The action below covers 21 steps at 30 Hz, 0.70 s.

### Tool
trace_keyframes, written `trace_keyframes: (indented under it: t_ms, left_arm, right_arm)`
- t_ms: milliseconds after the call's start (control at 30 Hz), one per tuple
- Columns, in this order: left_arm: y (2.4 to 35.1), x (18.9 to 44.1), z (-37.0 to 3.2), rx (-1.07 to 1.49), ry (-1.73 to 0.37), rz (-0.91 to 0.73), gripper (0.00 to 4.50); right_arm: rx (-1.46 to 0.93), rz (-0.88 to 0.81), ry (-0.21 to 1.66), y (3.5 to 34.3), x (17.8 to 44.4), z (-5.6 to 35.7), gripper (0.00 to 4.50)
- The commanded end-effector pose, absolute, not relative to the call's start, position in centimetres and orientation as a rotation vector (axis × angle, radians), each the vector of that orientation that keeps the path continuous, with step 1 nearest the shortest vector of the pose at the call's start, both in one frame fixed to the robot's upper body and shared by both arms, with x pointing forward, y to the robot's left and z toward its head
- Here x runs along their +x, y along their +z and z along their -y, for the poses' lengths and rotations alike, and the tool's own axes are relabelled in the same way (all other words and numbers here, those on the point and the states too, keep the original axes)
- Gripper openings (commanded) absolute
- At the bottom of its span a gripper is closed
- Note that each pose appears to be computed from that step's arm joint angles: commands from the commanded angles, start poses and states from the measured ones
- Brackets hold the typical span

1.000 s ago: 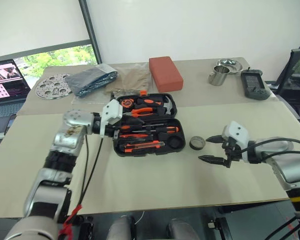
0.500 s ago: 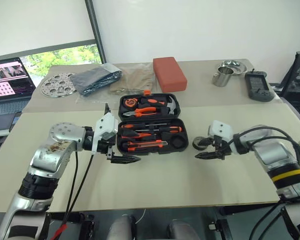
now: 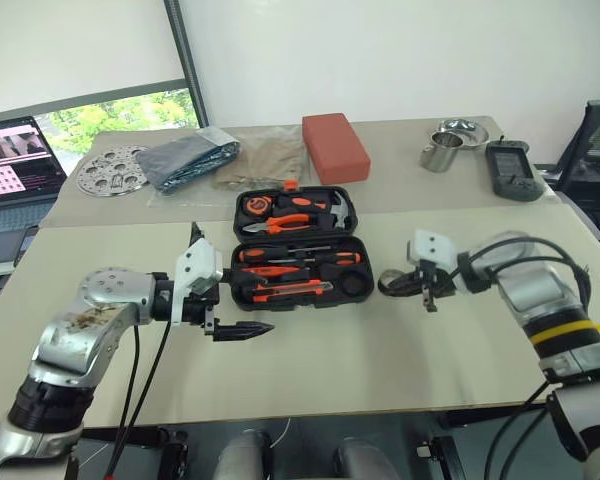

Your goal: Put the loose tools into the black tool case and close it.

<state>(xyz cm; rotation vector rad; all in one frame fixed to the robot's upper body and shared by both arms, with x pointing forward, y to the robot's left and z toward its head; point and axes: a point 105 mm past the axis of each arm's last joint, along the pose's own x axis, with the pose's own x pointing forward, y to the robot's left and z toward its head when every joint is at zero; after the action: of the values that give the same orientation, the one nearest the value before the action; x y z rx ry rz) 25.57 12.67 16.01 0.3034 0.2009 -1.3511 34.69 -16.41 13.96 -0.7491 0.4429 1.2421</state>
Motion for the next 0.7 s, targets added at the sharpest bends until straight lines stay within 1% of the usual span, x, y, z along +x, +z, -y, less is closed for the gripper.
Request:
trace_keyframes:
  t_ms: [33, 200, 367, 500, 600, 700]
  left_arm:
    - [17.2, 25.0, -12.6, 0.323, -1.35, -0.163, 4.5]
    - [17.3, 24.7, -12.1, 0.326, -1.357, -0.157, 4.5]
    - [17.4, 24.6, -11.7, 0.327, -1.358, -0.148, 4.5]
    - [17.4, 24.6, -11.8, 0.326, -1.352, -0.145, 4.5]
    - [17.4, 24.6, -11.9, 0.326, -1.344, -0.148, 4.5]
    - [17.3, 24.6, -12.0, 0.325, -1.342, -0.15, 4.5]
  right_arm:
    - [-0.766, -0.362, 1.329, 16.4, 34.2, 13.6, 0.04]
    - [-0.81, -0.377, 1.398, 15.4, 34.0, 11.5, 0.04]
    - [-0.83, -0.397, 1.391, 14.3, 34.8, 11.0, 0.04]
    - [-0.836, -0.432, 1.398, 13.5, 34.9, 11.2, 0.04]
    - [-0.814, -0.435, 1.413, 13.4, 34.7, 11.1, 0.04]
    - [-0.783, -0.414, 1.419, 13.9, 34.6, 10.8, 0.04]
